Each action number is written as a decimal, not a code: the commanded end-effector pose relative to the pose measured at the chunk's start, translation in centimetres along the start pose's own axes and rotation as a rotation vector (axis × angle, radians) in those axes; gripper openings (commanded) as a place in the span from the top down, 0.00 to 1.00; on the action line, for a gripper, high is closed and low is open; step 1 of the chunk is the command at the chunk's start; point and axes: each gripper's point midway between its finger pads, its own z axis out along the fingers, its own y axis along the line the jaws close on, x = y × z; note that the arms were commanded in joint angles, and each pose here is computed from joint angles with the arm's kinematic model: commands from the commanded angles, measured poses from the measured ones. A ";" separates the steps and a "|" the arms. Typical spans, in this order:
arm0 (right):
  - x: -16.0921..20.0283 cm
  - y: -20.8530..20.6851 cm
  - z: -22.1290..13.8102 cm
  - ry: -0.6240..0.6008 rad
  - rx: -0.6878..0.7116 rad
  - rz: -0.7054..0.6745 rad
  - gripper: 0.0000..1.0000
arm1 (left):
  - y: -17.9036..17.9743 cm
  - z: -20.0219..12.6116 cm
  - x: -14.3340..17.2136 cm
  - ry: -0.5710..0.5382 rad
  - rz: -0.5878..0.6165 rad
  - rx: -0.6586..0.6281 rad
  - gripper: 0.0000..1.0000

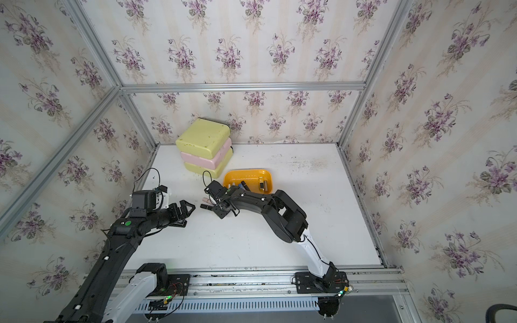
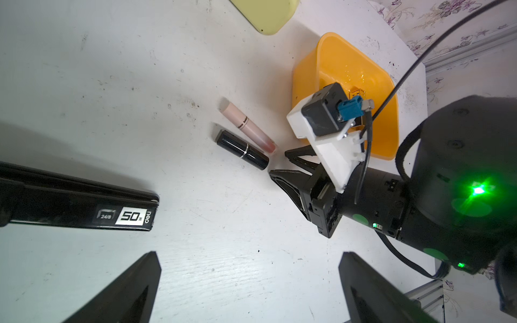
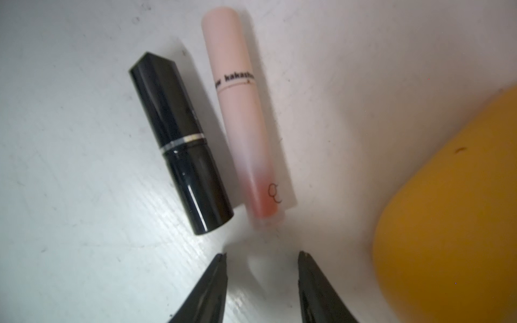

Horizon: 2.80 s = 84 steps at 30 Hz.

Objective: Put the lipstick into the storage box
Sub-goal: Pick up the lipstick at the center of the board.

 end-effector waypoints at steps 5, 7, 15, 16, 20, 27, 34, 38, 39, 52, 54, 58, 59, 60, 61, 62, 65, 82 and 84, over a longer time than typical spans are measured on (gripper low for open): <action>0.0 -0.8 1.1 0.020 0.008 -0.009 0.57 | -0.1 0.1 -0.4 -0.008 0.010 0.022 0.00; -0.1 -1.2 1.3 0.022 0.011 -0.006 0.57 | -0.1 0.2 -0.4 -0.008 0.008 0.024 0.00; -0.6 -1.4 1.6 0.015 -0.008 -0.014 0.59 | 0.1 0.3 -0.6 -0.006 0.002 0.026 0.00; -0.6 -1.3 1.6 0.015 -0.016 -0.021 0.59 | 0.1 0.3 -0.6 -0.006 0.003 0.029 0.00; -0.8 -1.1 1.8 0.015 -0.027 -0.041 0.59 | 0.2 0.3 -0.6 -0.005 -0.002 0.030 0.00; -1.3 -1.3 1.9 0.008 -0.029 -0.061 0.59 | 0.2 0.3 -0.6 -0.006 -0.006 0.034 0.00; -2.0 -1.5 2.0 -0.006 -0.045 -0.063 0.59 | 0.4 0.5 -0.4 0.002 -0.013 0.031 0.00; -2.2 -1.4 2.2 -0.010 -0.055 -0.065 0.60 | 0.5 0.5 -0.4 0.002 -0.017 0.029 0.00; -2.3 -1.5 2.3 -0.009 -0.056 -0.064 0.60 | 0.5 0.4 -0.4 -0.001 -0.017 0.028 0.00; -2.8 -1.4 3.3 -0.015 -0.075 -0.058 0.69 | 0.4 0.5 -0.6 0.005 -0.023 0.032 0.00; -2.8 -1.4 3.3 -0.013 -0.079 -0.055 0.72 | 0.4 0.5 -0.6 0.007 -0.022 0.032 0.00; -2.6 -1.5 3.2 -0.009 -0.083 -0.049 0.78 | 0.4 0.6 -0.6 0.008 -0.026 0.032 0.00; -2.6 -1.5 3.1 -0.010 -0.082 -0.047 0.80 | 0.4 0.6 -0.7 0.008 -0.027 0.034 0.00; -2.6 -1.6 3.0 -0.011 -0.082 -0.045 0.81 | 0.3 0.6 -0.7 0.007 -0.028 0.037 0.00; -2.7 -1.6 2.9 -0.014 -0.083 -0.043 0.83 | 0.3 0.6 -0.7 0.007 -0.030 0.039 0.00; -2.6 -1.7 2.8 -0.015 -0.083 -0.038 0.84 | 0.3 0.6 -0.7 0.009 -0.031 0.041 0.00; -2.9 -1.8 2.1 -0.038 -0.086 -0.027 0.85 | 0.1 0.6 -0.8 0.006 -0.031 0.046 0.00; -8.0 -2.0 -9.8 -0.358 -0.294 0.171 0.86 | -4.9 -1.9 -3.0 -0.095 0.023 0.281 0.00; -7.9 -2.3 -11.5 -0.399 -0.346 0.216 0.86 | -6.1 -2.3 -3.4 -0.112 0.031 0.349 0.00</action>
